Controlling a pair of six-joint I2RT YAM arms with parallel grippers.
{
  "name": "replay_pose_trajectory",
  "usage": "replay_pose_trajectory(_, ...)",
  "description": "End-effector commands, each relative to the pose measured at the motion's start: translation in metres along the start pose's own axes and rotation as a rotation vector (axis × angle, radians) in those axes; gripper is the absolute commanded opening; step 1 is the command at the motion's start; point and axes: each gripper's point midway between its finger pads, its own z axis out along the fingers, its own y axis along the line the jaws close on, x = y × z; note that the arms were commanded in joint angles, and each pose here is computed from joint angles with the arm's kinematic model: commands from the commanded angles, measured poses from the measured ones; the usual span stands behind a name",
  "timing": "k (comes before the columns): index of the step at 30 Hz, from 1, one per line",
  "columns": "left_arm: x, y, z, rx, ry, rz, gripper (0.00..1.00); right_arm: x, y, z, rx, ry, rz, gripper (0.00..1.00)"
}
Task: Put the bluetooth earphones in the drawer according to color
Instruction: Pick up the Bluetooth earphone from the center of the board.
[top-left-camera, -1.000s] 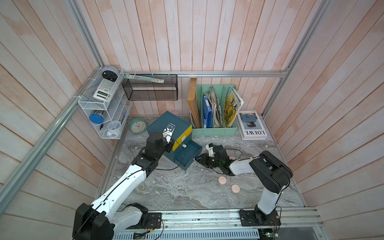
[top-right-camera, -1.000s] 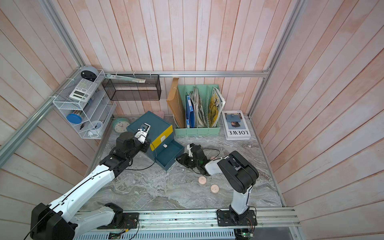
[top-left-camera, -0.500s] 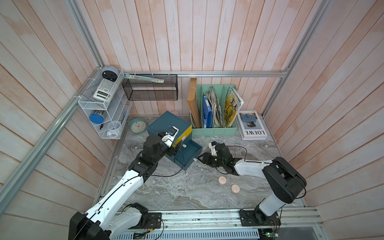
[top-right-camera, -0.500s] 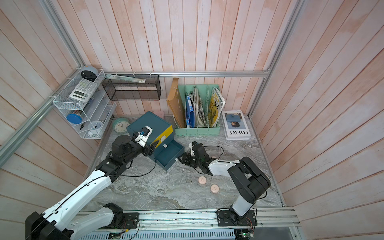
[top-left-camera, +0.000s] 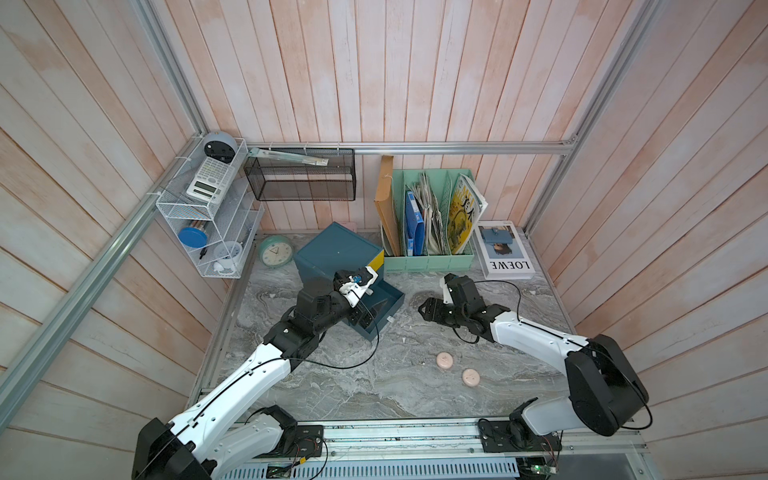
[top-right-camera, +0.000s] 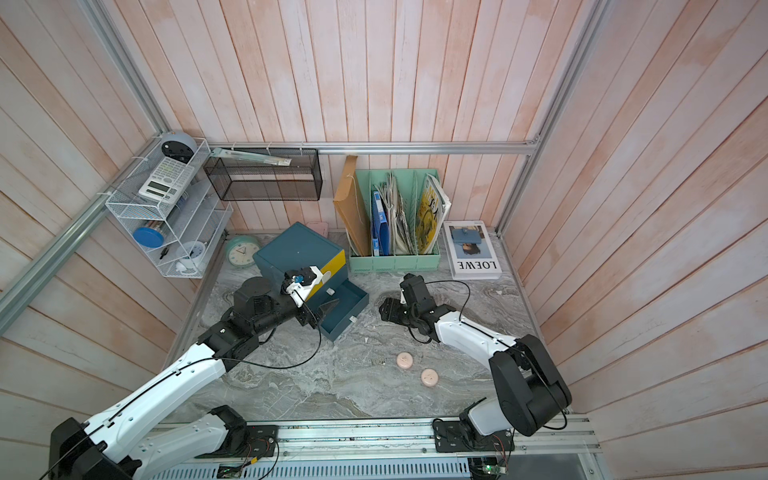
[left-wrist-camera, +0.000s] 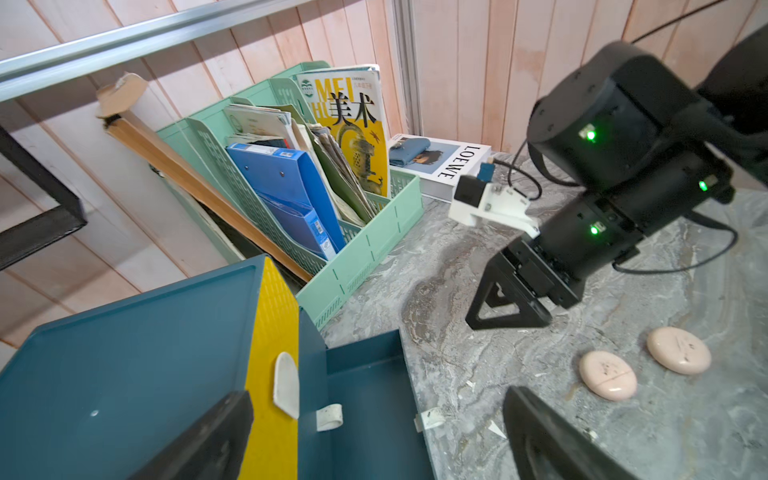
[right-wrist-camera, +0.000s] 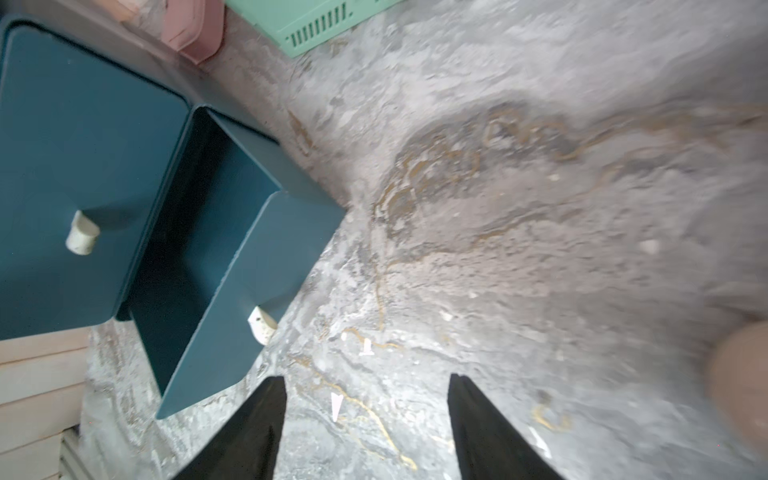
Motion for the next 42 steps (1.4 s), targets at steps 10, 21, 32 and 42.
replay_pose_trajectory(10, 0.014, -0.051, 0.019, 0.172, 0.07, 0.033, 1.0, -0.004, -0.093, -0.039, 0.416, 0.078, -0.014, 0.76)
replay_pose_trajectory(21, 0.034, -0.079, 0.027, 0.236, 0.142, 0.098, 1.0, -0.008, -0.117, -0.023, 0.459, 0.171, 0.002, 0.8)
replay_pose_trajectory(32, 0.047, -0.085, 0.034, 0.246, 0.211, 0.115, 1.0, -0.008, -0.129, -0.003, 0.448, 0.198, 0.041, 0.78)
replay_pose_trajectory(42, 0.046, -0.087, 0.034, 0.244, 0.216, 0.128, 1.0, -0.005, -0.14, 0.012, 0.48, 0.25, 0.05, 0.71)
